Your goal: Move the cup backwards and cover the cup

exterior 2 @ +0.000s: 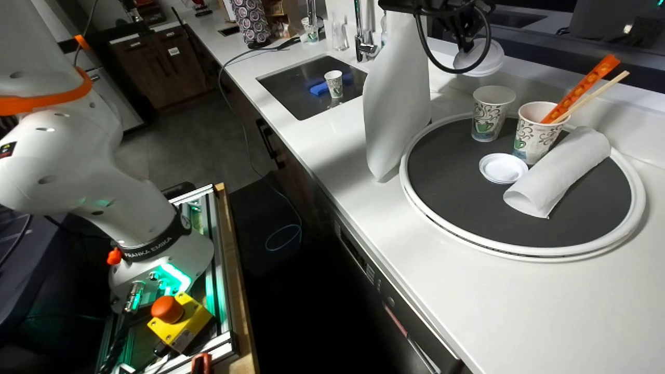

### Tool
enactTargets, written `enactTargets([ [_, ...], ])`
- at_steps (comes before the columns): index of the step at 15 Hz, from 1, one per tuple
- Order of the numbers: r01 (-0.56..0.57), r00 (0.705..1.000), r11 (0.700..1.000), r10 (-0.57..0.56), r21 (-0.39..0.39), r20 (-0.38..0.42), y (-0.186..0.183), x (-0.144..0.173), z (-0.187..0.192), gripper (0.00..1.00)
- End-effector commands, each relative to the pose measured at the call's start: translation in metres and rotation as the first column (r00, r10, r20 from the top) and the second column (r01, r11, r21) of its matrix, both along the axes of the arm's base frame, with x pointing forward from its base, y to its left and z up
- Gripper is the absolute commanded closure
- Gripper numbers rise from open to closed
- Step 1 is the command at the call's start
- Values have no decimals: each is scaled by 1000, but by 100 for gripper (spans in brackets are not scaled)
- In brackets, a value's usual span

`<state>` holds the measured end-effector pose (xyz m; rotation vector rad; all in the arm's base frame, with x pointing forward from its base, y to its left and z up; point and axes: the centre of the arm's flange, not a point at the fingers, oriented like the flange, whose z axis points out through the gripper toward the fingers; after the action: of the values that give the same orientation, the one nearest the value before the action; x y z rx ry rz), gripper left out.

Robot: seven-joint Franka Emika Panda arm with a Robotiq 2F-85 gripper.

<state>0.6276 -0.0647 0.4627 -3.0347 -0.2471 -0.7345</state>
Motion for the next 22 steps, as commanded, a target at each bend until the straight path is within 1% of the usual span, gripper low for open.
enactTargets([
  [1, -74, 997, 997, 73, -33, -25, -3, 39, -22, 98],
  [2, -98, 995, 993, 96, -63, -39, -3, 45, -25, 98],
  [4, -123, 992, 978, 117, -168, -47, -9, 59, -28, 98],
  [5, -125, 992, 978, 121, -168, -36, -12, 58, -24, 98],
  [6, -106, 994, 986, 102, -131, -33, -4, 41, -29, 93],
  [8, -107, 994, 983, 105, -149, -26, -9, 48, -27, 93],
  [9, -107, 994, 982, 105, -153, -25, -10, 49, -26, 98],
  [10, -114, 993, 978, 109, -177, -37, -8, 58, -33, 98],
  [11, -127, 992, 976, 121, -175, -41, -5, 64, -37, 98],
  [12, -143, 989, 971, 134, -194, -60, -2, 70, -43, 98],
  [14, -166, 985, 965, 154, -205, -76, 3, 77, -54, 98],
  [18, -186, 981, 961, 170, -205, -93, 11, 87, -73, 98],
  [22, -202, 977, 956, 182, -214, -113, 15, 93, -78, 98],
])
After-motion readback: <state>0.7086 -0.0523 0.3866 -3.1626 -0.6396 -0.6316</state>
